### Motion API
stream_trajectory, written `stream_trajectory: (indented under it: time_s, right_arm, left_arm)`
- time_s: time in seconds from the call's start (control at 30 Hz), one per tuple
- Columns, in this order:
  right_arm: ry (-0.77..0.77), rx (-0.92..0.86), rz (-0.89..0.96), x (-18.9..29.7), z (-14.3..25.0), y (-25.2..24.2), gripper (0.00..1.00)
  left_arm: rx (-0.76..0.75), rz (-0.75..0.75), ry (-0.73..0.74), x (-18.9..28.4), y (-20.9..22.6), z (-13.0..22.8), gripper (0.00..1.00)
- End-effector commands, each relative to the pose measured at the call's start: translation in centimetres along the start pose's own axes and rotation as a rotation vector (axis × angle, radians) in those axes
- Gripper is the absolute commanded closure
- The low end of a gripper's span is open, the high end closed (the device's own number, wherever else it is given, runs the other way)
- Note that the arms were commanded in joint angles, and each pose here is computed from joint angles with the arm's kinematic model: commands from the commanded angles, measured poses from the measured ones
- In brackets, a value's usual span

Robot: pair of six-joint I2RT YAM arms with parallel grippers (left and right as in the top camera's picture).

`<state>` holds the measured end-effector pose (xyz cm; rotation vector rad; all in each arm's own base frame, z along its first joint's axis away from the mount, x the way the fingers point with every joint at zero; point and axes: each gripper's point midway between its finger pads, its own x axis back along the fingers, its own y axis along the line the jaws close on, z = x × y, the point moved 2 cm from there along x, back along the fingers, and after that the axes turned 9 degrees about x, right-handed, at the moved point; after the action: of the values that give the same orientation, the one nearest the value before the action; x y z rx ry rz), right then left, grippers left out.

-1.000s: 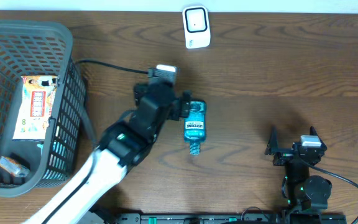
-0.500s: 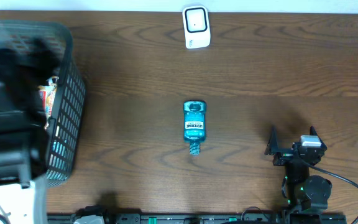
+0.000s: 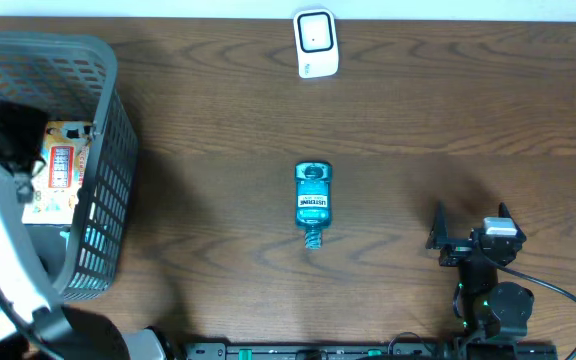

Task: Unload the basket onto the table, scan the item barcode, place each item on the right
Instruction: 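Return the left gripper into the basket and grasp the wipes pack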

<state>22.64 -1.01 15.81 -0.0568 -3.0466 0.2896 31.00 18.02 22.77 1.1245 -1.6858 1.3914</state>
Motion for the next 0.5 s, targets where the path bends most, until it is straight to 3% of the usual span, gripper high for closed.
stream_trajectory:
  time_s: [0.0,0.2,0.47]
  right_arm:
    - [0.008,0.008,0.010,0.0,0.2,-0.2,0.01]
    - [0.007,0.008,0.008,0.0,0.2,-0.1,0.01]
    - [0.007,0.008,0.008,0.0,0.2,-0.1,0.01]
  left_arm:
    - [0.167,-0.192,0.139,-2.3,3.1,2.3,0.02]
    - [0.218,-0.482,0.190,-5.7,7.3,3.5,0.02]
    - [0.202,-0.647,0.211,-8.9,9.8,3.9,0.02]
